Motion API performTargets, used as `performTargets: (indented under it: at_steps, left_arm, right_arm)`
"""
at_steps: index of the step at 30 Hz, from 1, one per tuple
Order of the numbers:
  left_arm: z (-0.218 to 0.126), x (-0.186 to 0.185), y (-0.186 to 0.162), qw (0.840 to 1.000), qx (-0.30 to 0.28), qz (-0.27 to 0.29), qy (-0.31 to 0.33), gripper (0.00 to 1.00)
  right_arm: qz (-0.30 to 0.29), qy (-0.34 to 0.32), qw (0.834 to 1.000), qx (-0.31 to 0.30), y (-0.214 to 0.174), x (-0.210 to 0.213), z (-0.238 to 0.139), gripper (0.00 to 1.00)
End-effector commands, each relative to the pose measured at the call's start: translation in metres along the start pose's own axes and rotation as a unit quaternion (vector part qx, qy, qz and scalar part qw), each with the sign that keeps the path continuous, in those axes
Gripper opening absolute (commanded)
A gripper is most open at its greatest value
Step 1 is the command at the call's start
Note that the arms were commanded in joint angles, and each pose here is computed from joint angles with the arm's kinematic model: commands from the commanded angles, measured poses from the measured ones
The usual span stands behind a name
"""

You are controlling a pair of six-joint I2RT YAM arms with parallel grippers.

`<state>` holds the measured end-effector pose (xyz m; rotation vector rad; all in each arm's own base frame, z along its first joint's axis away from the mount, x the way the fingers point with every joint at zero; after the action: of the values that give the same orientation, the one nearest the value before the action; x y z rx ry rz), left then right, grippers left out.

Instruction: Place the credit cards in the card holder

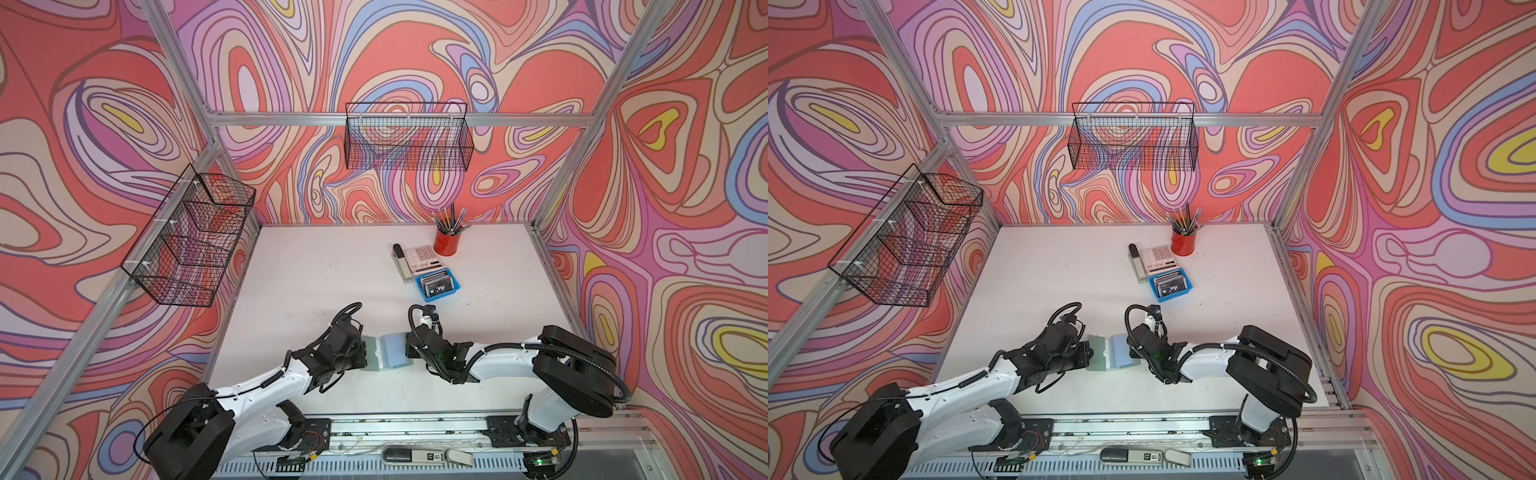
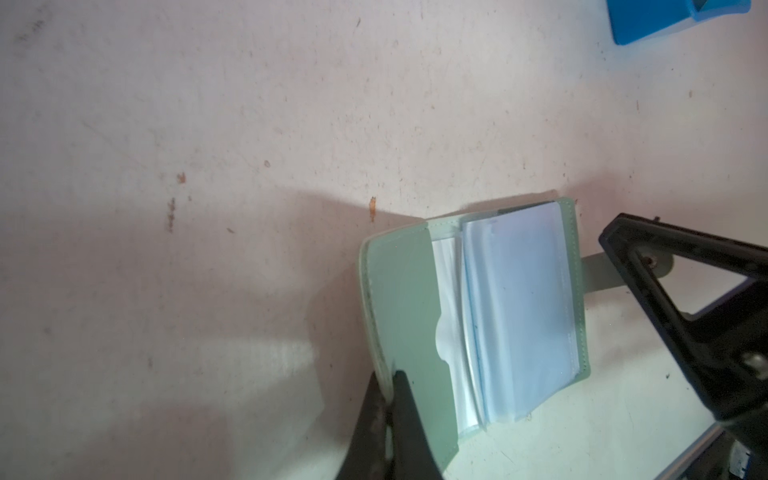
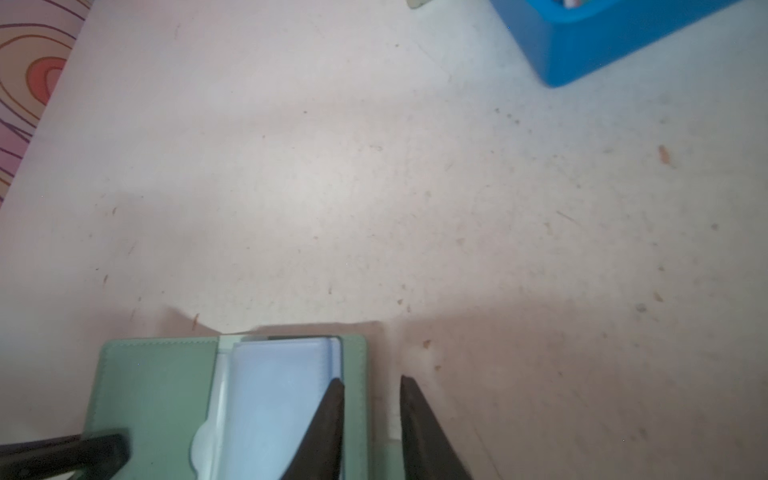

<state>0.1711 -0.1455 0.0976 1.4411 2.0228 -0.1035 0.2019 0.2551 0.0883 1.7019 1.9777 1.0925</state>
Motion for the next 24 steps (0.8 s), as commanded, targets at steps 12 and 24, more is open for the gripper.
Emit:
performTargets:
  at_steps: [12,24]
  left_arm:
    - [0.003,0.003,0.001,1.000,-0.003,-0.003,0.017,0.00]
    - [0.000,-0.003,0.000,1.000,0.002,0.001,-0.018,0.00]
  right_arm:
    - [0.039,0.003,0.999,0.000,-0.017,-0.015,0.001,0.16]
    - [0.020,0.048,0.998,-0.046,0.027,0.010,-0.033,0.21]
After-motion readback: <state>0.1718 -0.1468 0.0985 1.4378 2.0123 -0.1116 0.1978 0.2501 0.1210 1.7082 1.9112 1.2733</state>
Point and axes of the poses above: each gripper's point midway between its finger pads, its own z axis out along the fingers, its own x axis along the line the jaws close on, y = z × x, the point moved 8 cm from there along -z, back along the fingers, and after that the axes turned 13 degrees about -z, right-handed, at the moved point
